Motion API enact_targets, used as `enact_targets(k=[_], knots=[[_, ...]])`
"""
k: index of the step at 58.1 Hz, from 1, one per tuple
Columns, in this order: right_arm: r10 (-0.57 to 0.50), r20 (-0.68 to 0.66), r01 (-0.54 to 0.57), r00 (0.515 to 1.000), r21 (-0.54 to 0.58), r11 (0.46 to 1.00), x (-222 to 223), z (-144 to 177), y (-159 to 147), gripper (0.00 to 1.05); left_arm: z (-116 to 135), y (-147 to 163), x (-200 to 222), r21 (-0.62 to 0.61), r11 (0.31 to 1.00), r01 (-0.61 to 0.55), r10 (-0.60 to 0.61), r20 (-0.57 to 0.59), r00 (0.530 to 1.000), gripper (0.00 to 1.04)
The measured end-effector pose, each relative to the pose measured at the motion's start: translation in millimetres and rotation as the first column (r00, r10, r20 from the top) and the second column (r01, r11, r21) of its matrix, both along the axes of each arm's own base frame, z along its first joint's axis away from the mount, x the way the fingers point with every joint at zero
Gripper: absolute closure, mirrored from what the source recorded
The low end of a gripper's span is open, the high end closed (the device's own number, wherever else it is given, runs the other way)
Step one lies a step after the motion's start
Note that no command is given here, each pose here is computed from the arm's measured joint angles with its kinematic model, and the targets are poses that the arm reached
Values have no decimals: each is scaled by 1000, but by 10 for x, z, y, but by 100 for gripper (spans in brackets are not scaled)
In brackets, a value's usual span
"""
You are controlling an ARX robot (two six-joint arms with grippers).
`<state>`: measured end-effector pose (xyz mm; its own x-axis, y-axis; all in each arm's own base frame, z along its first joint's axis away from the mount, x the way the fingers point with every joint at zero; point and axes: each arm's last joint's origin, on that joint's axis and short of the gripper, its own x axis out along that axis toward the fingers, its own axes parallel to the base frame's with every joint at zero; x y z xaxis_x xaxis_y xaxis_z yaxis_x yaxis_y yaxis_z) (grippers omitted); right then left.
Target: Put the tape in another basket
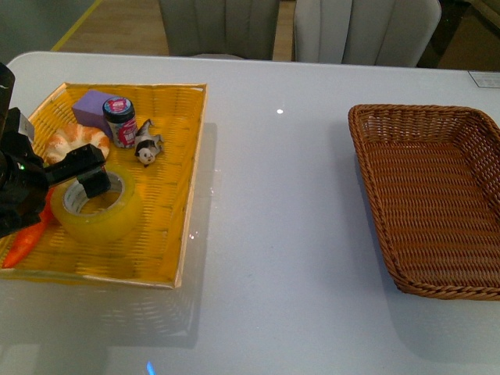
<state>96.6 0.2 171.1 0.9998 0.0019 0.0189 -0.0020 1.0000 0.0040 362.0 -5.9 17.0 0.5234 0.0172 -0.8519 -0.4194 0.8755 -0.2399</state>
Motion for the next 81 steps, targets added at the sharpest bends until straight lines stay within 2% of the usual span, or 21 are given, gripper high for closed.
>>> enact_targets(k=[22,26,32,38,47,52,61,68,74,81], knots=[[0,0,0,1000,0,1000,0,0,0,9,-202,-11,109,21,1000,-10,11,-58,998,9],[0,0,0,1000,0,1000,0,-1,0,9,-209,-16,119,24,1000,-8,10,-62,998,18],[0,0,0,1000,0,1000,0,0,0,9,-199,-29,144,26,1000,-6,7,-62,998,41],[0,0,0,1000,0,1000,0,0,0,9,-198,-41,145,26,1000,-4,6,-65,998,57],[0,0,0,1000,0,1000,0,0,0,9,-191,-34,143,13,1000,-12,13,-65,998,80],[0,0,0,1000,0,1000,0,0,0,9,-152,-24,108,7,1000,-6,6,-60,998,88],[0,0,0,1000,0,1000,0,0,0,9,76,-24,40,-31,999,12,-13,-9,1000,89],[0,0,0,1000,0,1000,0,0,0,9,432,-64,22,-62,997,52,-47,85,995,89],[0,0,0,1000,0,1000,0,0,0,9,810,-201,23,-86,987,137,-119,189,975,89],[0,0,0,1000,0,1000,0,0,0,9,1180,-507,-44,-108,949,297,-257,282,924,89]])
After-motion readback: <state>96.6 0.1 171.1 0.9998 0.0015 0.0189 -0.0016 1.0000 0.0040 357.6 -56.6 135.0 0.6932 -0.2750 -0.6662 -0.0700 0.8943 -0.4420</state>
